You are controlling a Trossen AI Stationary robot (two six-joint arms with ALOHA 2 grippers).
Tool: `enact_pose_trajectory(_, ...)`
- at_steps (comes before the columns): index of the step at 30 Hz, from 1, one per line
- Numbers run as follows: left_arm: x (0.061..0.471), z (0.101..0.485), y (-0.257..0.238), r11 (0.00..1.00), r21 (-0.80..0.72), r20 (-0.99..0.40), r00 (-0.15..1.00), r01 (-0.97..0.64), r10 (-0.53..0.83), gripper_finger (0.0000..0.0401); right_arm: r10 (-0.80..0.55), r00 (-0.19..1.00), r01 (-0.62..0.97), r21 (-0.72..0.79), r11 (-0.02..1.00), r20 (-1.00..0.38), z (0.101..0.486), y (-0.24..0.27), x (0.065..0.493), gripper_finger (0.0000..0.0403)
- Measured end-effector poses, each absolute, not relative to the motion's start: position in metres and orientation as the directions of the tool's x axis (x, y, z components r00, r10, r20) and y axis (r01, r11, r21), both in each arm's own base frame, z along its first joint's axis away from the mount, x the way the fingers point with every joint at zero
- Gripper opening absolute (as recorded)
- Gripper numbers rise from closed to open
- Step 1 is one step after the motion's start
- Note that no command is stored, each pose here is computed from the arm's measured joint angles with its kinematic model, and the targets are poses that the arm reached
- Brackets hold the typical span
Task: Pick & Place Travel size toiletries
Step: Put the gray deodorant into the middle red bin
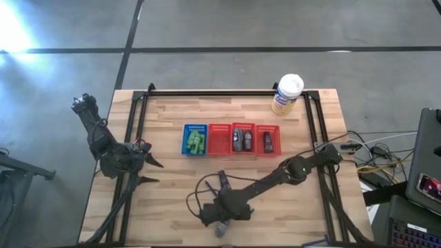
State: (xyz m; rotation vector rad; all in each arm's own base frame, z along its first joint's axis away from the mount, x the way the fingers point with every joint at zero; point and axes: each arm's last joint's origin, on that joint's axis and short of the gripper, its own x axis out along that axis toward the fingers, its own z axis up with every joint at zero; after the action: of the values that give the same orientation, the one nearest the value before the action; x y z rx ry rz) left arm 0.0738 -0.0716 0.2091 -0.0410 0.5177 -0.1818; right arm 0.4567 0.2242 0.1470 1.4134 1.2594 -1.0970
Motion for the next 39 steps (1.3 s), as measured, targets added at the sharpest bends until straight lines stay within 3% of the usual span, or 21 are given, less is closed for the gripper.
enact_pose_trajectory(5, 0.074, 0.210, -0.071, 0.985, -0.084, -0.477, 0.862, 0.149, -0.171, 0.0277, 0.209, 0.052, 0.998, 0.047, -0.032, -0.977, 0.149, 0.236, 0.449, 0.0186)
enact_pose_trajectory(15, 0.074, 0.210, -0.071, 0.985, -0.109, -0.472, 0.865, 0.135, -0.171, 0.0277, 0.145, 0.106, 0.994, 0.102, -0.032, -0.984, 0.158, 0.233, 0.449, 0.0186)
enact_pose_trajectory(21, 0.074, 0.211, -0.071, 0.985, -0.112, -0.470, 0.866, 0.132, -0.169, 0.0277, -0.007, 0.142, 0.989, 0.142, -0.030, -0.990, 0.218, 0.203, 0.434, 0.0186)
enact_pose_trajectory(25, 0.075, 0.212, -0.072, 0.986, -0.110, -0.454, 0.877, 0.123, -0.160, 0.0277, -0.124, 0.067, 0.998, 0.068, -0.011, -0.990, 0.268, 0.169, 0.408, 0.0186)
enact_pose_trajectory(28, 0.076, 0.214, -0.072, 0.987, -0.116, -0.430, 0.890, 0.116, -0.155, 0.0277, -0.156, 0.102, 0.994, 0.097, 0.041, -0.982, 0.291, 0.129, 0.400, 0.0186)
enact_pose_trajectory(33, 0.077, 0.218, -0.072, 0.991, -0.117, -0.388, 0.916, 0.057, -0.099, 0.0277, -0.214, 0.014, 0.999, 0.004, 0.046, -0.977, 0.293, 0.049, 0.381, 0.0186)
enact_pose_trajectory(39, 0.079, 0.223, -0.071, 0.988, -0.153, -0.324, 0.946, -0.027, -0.024, 0.0277, -0.163, 0.057, 0.996, 0.043, 0.083, -0.985, 0.277, -0.038, 0.362, 0.0186)
